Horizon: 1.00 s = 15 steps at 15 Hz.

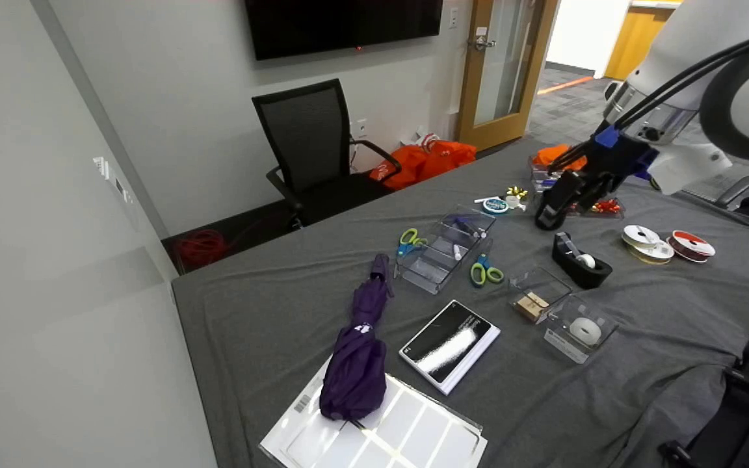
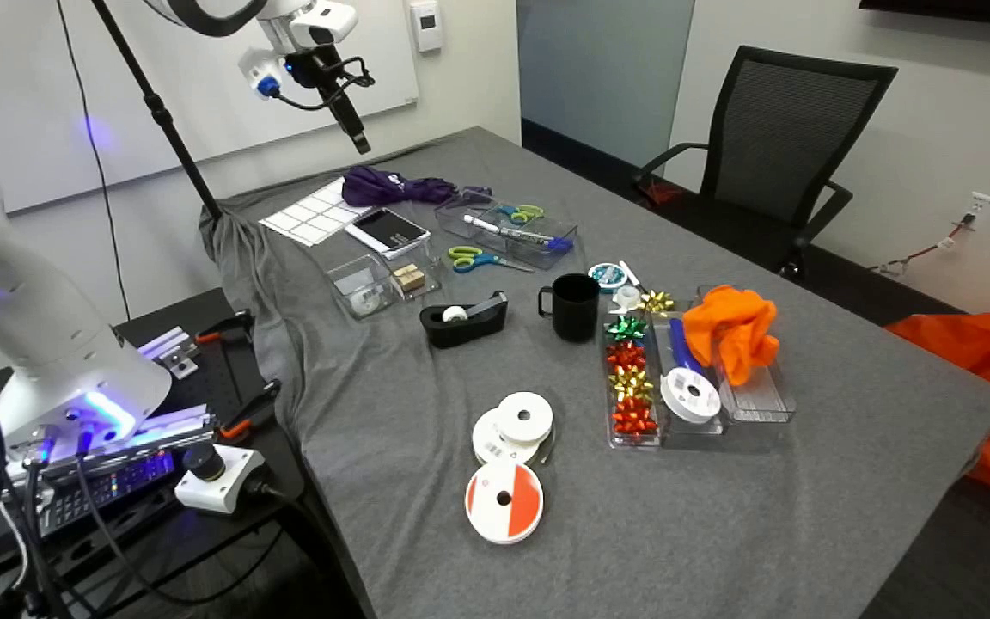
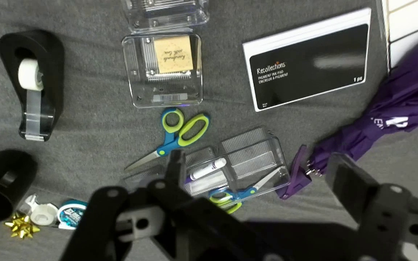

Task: Move the purple umbrella to the right

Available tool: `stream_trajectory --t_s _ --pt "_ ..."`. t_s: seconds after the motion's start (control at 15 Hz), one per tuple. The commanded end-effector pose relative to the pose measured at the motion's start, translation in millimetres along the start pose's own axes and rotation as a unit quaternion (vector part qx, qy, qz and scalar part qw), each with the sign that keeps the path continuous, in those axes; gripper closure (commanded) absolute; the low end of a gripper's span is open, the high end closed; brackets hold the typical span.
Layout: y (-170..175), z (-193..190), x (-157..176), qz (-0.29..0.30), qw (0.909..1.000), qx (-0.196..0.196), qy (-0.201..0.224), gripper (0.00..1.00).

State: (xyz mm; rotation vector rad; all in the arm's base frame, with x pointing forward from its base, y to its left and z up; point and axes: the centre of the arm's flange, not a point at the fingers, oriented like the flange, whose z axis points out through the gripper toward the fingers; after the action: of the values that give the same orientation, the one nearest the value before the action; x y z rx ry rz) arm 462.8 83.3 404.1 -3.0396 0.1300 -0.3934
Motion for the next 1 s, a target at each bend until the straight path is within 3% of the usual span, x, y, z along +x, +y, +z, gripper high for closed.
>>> stream_trajectory --t_s 0.0,0.33,0.4,0.53,0.87,0.93 --pt "-12 34 35 0.101 0.9947 0.015 0.011 0.0" --pt "-45 86 97 0.231 0.9722 0.022 0.032 0.0" --pt "-23 60 57 0.194 0.9804 0.023 0.027 0.0" --pt "-27 74 65 0.2 0.9794 0.021 0.021 0.0" --pt "-26 63 64 0.199 0.9793 0.024 0.029 0.0" --pt "-36 67 71 0.215 0.9758 0.023 0.033 0.0"
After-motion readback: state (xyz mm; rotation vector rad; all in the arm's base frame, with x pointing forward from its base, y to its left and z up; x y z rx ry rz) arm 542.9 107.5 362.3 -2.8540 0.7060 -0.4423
